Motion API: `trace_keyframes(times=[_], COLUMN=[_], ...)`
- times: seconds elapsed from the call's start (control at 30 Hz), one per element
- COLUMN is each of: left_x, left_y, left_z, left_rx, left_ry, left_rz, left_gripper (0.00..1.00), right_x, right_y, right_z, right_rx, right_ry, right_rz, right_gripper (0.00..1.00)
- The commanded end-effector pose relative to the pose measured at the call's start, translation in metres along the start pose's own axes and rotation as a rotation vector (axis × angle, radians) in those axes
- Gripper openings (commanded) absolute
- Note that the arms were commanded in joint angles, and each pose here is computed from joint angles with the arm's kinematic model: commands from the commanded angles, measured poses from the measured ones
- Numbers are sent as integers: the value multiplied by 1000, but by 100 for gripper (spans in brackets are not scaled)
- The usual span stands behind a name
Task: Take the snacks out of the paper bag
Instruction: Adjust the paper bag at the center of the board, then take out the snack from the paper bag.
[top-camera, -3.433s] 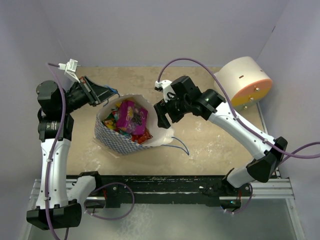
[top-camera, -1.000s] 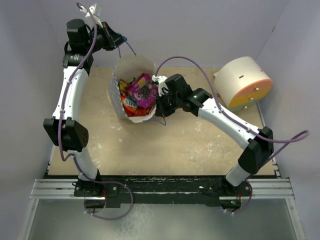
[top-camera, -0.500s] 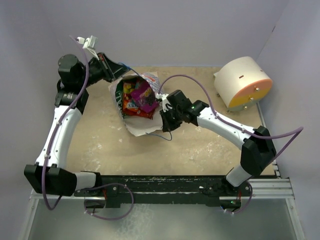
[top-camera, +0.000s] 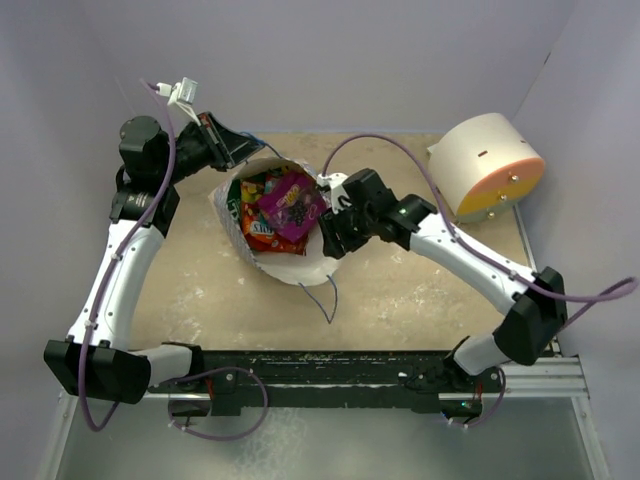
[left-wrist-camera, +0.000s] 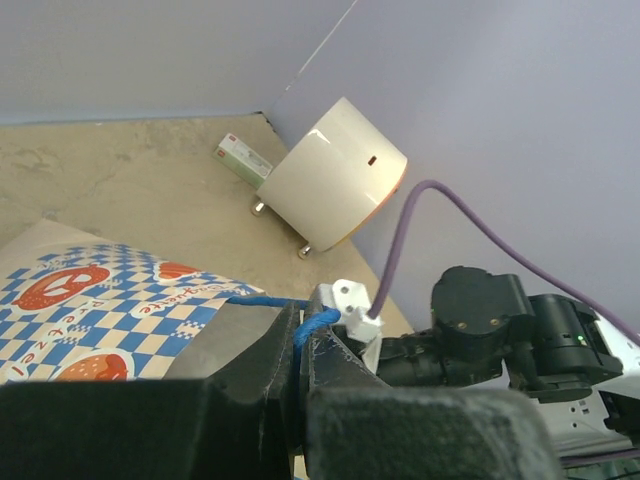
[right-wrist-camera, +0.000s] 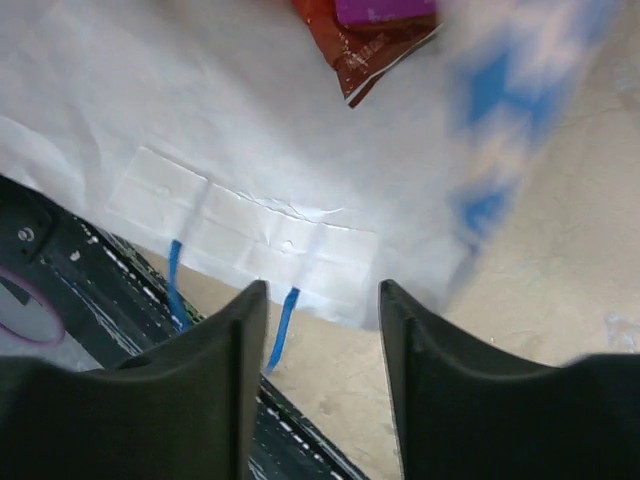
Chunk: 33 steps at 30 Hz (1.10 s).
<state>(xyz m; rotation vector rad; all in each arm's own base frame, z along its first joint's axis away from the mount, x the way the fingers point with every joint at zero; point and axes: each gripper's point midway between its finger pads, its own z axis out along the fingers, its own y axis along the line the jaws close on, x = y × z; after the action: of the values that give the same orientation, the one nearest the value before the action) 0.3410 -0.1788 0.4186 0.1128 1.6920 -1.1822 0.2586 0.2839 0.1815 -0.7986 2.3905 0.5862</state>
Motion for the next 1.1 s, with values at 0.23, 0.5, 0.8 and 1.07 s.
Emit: trace_keyframes(times=[0.23, 0.5, 0.8, 1.07], left_x=[-7, -4, 2, -2], left_y=[-29, -33, -38, -54], left_z=[-5, -4, -10, -17], left_rx=[98, 135, 123, 136], left_ry=[-9, 17, 44, 52], left_rz=[-26, -60, -100, -177], left_gripper=[0, 0, 0, 0], right_x=[-78, -84, -114, -134], right_y=[59, 102, 76, 62], right_z=[-91, -64, 2, 58], right_rx=[-84, -233, -46, 37], right_ry=[-451, -538, -473, -419], right_rz=[-540, -1202, -1513, -1548], right_gripper=[70, 71, 74, 74])
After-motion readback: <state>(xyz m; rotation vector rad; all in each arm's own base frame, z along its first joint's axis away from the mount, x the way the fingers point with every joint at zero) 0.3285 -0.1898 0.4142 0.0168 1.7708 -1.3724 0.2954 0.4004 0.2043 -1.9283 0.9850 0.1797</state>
